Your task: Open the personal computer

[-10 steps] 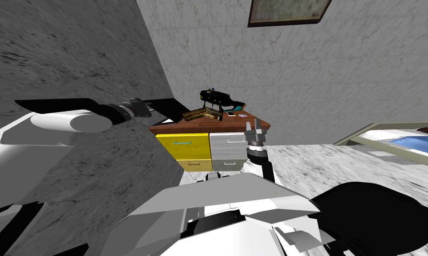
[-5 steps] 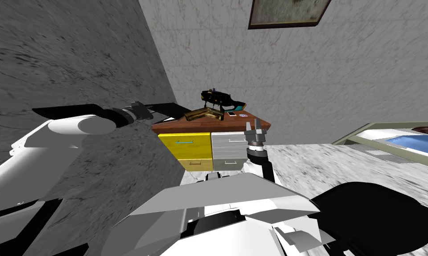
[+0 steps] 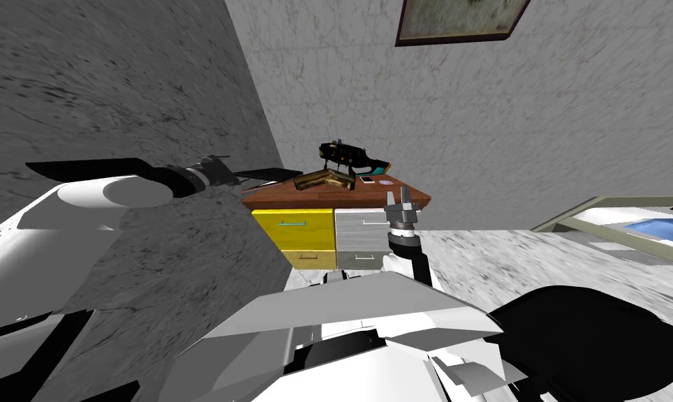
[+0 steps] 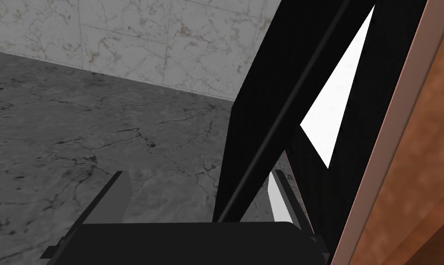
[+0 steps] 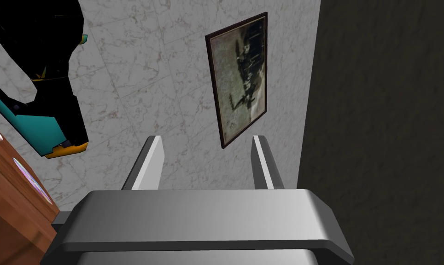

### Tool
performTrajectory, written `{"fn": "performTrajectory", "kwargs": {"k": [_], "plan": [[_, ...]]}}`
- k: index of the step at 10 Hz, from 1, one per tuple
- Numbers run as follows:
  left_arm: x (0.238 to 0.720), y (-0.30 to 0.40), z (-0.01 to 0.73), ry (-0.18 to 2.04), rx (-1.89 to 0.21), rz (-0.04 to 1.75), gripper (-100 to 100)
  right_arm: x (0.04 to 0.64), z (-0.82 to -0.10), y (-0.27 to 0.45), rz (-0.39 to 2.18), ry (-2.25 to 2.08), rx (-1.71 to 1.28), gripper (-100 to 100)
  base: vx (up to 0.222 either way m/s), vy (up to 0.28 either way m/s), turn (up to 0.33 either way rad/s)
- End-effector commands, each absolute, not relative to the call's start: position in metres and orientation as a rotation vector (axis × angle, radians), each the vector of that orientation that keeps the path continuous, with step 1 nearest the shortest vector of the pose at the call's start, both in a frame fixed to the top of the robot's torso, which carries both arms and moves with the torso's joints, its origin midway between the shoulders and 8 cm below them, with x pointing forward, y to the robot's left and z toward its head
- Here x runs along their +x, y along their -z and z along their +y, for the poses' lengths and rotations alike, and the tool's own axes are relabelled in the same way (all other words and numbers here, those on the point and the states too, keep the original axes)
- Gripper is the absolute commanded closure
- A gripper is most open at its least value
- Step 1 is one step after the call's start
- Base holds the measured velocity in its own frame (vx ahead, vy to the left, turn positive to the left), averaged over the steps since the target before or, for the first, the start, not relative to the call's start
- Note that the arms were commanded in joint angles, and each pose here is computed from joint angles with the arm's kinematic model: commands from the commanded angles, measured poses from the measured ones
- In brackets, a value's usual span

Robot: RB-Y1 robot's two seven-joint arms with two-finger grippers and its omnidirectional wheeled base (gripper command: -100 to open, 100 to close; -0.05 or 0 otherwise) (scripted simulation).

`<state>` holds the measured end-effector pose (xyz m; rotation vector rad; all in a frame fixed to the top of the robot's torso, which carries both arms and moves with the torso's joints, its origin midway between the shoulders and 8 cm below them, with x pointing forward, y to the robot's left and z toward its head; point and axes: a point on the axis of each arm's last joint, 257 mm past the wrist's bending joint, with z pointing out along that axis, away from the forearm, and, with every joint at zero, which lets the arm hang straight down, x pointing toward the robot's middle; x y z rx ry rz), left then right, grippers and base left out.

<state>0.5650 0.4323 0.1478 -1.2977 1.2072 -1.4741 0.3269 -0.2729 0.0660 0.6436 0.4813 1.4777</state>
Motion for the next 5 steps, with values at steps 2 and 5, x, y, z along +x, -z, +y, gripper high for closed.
{"fn": "performTrajectory", "kwargs": {"k": [2,5], "plan": [[0.554,-0.176,0.426,1.492,-1.286,1.223,-100,0.327,-0.273,-0.066,0.481,-1.478,0.644,0,0.052,-0.018,0.040],[0.556,-0.169,0.428,1.485,-1.295,1.225,0,0.327,-0.273,-0.066,0.481,-1.478,0.643,0,0.012,-0.004,0.003]]}}
